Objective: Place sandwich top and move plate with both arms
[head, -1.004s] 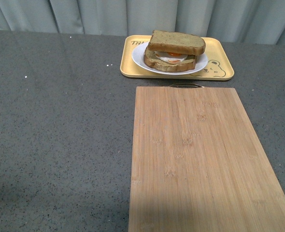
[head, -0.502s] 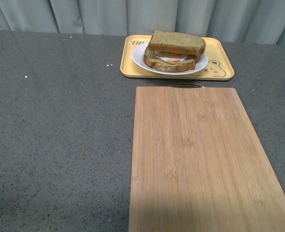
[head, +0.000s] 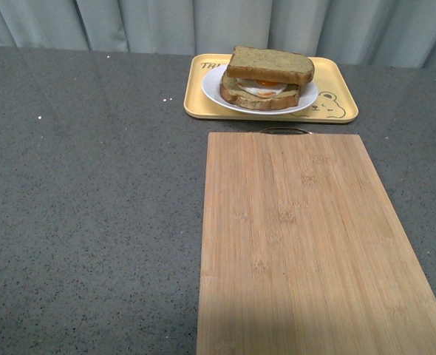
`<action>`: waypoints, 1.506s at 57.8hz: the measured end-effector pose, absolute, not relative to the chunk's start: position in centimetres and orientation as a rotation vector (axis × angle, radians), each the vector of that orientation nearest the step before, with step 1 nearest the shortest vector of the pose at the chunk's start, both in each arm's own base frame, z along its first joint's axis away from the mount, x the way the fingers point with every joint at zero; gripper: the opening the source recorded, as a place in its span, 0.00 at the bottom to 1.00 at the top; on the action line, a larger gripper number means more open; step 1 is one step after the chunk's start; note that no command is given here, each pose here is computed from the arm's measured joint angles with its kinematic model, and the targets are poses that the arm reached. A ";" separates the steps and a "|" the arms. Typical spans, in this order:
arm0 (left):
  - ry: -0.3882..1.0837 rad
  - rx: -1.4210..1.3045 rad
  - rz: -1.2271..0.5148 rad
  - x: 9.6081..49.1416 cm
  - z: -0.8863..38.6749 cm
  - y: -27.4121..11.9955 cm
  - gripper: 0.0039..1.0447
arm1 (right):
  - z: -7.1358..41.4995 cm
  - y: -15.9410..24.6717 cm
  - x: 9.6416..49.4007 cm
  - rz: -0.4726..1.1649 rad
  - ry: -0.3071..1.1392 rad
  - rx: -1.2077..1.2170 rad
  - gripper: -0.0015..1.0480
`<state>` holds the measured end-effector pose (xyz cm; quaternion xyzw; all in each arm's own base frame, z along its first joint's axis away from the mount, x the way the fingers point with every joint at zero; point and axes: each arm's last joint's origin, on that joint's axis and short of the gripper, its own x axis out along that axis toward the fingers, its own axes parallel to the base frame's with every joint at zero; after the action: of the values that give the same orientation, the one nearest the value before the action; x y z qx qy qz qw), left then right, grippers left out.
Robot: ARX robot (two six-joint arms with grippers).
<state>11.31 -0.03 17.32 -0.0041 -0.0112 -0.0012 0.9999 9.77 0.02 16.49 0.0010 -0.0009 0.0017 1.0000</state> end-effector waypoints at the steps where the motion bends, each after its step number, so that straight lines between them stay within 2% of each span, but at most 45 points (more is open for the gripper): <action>1: -0.022 -0.008 -0.002 11.3 17.3 0.0 0.03 | 16.5 0.0 9.8 0.004 -0.002 0.002 0.91; 22: 0.012 -0.008 -0.003 10.0 16.8 0.0 0.03 | 16.5 0.0 9.8 0.003 -0.002 0.002 0.91; 33: -0.015 -0.008 -0.003 9.7 17.0 0.0 0.03 | 16.5 0.0 9.8 0.004 -0.002 0.002 0.91; 43: -0.016 -0.008 -0.003 9.7 17.0 0.0 0.29 | 16.5 0.0 9.8 0.003 -0.002 0.002 0.91; 52: -0.017 -0.008 -0.003 9.7 17.0 0.0 0.65 | 16.5 0.0 9.8 0.004 -0.002 0.002 0.91; 63: -0.017 -0.008 -0.003 9.7 17.0 0.0 0.94 | 16.5 0.0 9.8 0.004 -0.002 0.002 0.91; 87: -0.017 -0.007 -0.003 9.7 17.0 0.0 0.94 | 16.5 0.0 9.8 0.004 -0.002 0.002 0.91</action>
<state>9.68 -0.02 16.98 -0.0037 -0.0083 -0.0014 1.0000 9.77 0.02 16.49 0.0010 -0.0009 0.0019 1.0000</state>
